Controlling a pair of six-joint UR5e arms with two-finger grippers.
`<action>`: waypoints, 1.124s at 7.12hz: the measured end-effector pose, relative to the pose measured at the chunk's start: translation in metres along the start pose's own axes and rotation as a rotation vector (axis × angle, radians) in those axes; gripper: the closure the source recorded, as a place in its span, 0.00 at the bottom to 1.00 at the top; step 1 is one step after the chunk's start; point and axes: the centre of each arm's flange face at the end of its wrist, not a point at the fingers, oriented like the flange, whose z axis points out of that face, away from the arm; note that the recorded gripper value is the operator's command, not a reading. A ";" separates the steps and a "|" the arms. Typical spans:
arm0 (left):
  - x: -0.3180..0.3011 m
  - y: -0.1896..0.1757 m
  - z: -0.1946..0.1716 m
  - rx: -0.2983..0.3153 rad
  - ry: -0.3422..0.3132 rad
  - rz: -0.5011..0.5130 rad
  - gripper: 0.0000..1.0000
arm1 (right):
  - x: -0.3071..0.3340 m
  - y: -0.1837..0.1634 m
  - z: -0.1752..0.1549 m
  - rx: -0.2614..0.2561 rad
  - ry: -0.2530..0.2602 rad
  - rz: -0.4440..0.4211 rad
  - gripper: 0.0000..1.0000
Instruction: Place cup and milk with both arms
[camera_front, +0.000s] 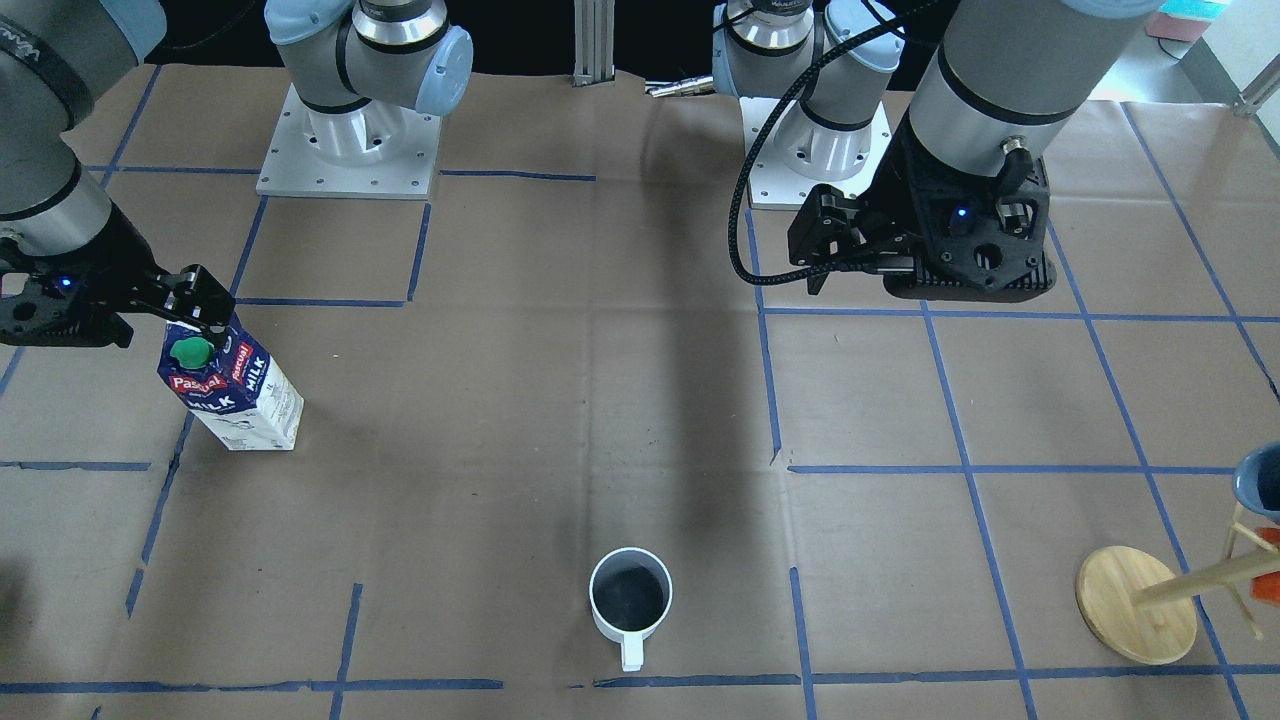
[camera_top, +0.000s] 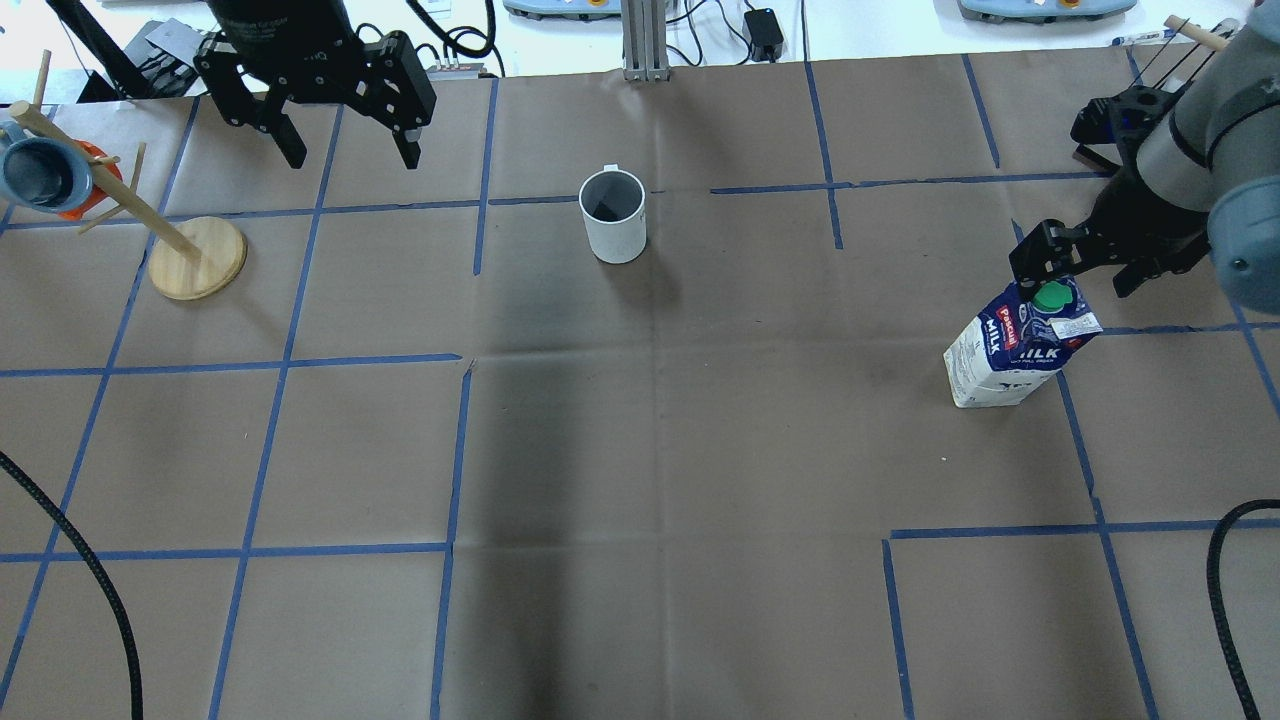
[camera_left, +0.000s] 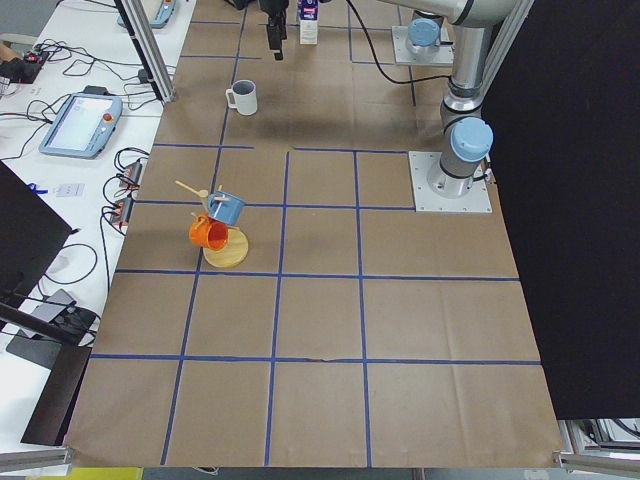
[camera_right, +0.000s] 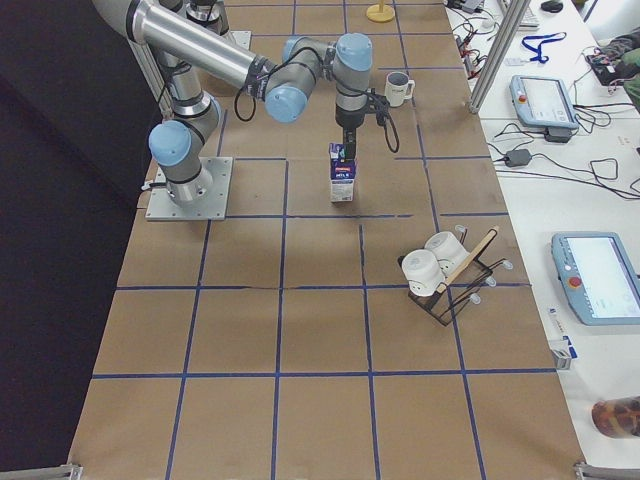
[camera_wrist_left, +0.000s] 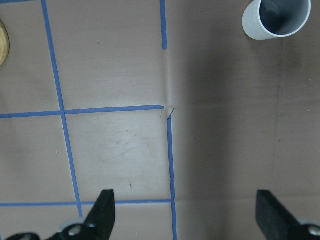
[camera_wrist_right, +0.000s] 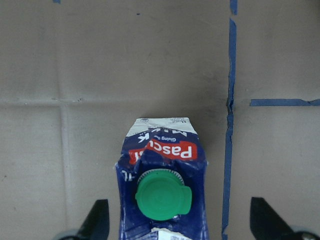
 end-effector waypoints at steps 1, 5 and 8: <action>0.001 0.008 0.024 0.000 0.000 -0.008 0.00 | -0.001 0.002 0.008 -0.002 -0.001 -0.001 0.00; -0.002 0.036 0.048 0.029 -0.012 -0.018 0.00 | 0.000 -0.002 0.029 -0.027 -0.011 -0.006 0.06; -0.003 0.036 0.049 0.025 -0.017 -0.036 0.00 | 0.001 -0.010 0.036 -0.001 -0.021 -0.008 0.38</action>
